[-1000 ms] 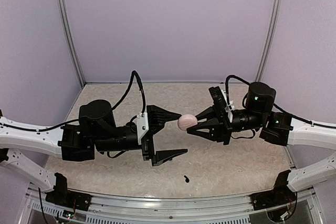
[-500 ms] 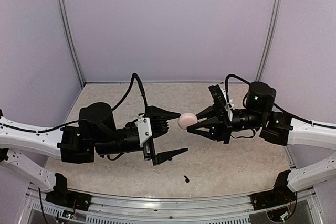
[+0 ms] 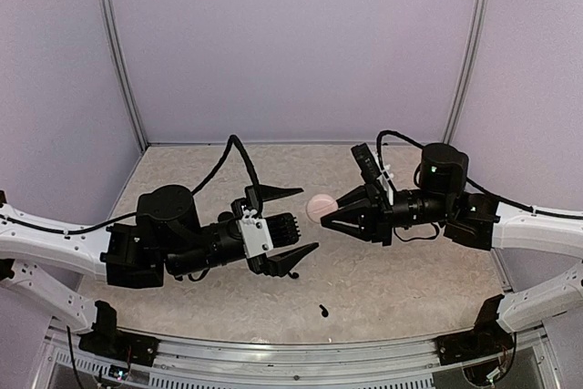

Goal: Insert the wireless bluetooth earbuds into the charging case
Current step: Place the charging case with the earbuds at the center of the board.

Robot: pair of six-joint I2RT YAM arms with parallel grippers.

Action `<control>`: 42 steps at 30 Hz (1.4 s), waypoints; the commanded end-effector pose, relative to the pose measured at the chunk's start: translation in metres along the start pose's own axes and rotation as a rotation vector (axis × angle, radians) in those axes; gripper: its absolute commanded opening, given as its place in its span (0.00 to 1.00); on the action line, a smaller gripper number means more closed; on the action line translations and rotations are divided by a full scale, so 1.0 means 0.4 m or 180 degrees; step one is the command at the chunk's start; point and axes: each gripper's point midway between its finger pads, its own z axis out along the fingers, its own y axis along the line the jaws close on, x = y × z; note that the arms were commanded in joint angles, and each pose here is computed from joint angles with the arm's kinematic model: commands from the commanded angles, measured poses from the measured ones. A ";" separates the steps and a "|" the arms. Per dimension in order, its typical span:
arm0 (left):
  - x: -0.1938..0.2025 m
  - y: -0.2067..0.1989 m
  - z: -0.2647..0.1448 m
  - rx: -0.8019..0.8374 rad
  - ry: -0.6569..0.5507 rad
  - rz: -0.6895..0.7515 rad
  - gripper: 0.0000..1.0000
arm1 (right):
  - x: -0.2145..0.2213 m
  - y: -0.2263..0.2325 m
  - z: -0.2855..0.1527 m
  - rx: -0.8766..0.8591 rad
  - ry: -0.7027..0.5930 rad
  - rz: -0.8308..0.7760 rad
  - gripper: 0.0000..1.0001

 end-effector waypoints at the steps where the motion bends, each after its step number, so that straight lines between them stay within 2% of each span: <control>1: 0.010 -0.015 0.013 0.0014 0.0035 0.0321 0.82 | -0.018 0.020 0.001 -0.0163 -0.0029 0.0206 0.00; 6: 0.018 -0.025 0.029 0.0070 0.0064 0.0436 0.77 | -0.011 0.031 0.006 -0.0235 -0.0016 0.0290 0.00; 15: -0.006 -0.075 0.035 0.0430 -0.0091 0.0482 0.54 | -0.012 0.020 0.017 -0.0166 -0.0026 0.0313 0.00; 18: -0.001 -0.087 0.039 0.0520 -0.0051 0.0456 0.51 | -0.024 0.019 0.018 -0.0156 -0.0066 0.0270 0.00; 19: 0.005 -0.082 0.042 0.0497 -0.0018 0.0430 0.52 | -0.028 0.016 0.018 -0.0141 -0.0078 0.0264 0.00; 22: 0.018 -0.019 0.045 0.0241 0.0030 0.0148 0.69 | -0.035 -0.004 0.013 -0.0051 -0.0106 0.0259 0.00; 24: 0.022 0.035 0.032 0.0049 0.0012 -0.0070 0.76 | -0.039 -0.031 0.004 0.0073 -0.0120 0.0269 0.00; 32: 0.071 0.241 -0.047 -0.0855 -0.0013 -0.0957 0.83 | -0.029 -0.216 -0.077 0.0645 -0.0117 0.0501 0.00; 35: 0.108 0.297 -0.075 -0.1150 0.0040 -0.1255 0.90 | -0.005 -0.314 -0.114 0.0911 -0.0070 0.0719 0.00; 37: 0.134 0.325 -0.092 -0.1347 0.0119 -0.1404 0.98 | 0.015 -0.380 -0.138 0.1080 -0.0050 0.0867 0.00; 42: 0.204 0.380 -0.123 -0.1675 0.0265 -0.1867 0.99 | 0.061 -0.542 -0.213 0.1405 -0.0080 0.1244 0.00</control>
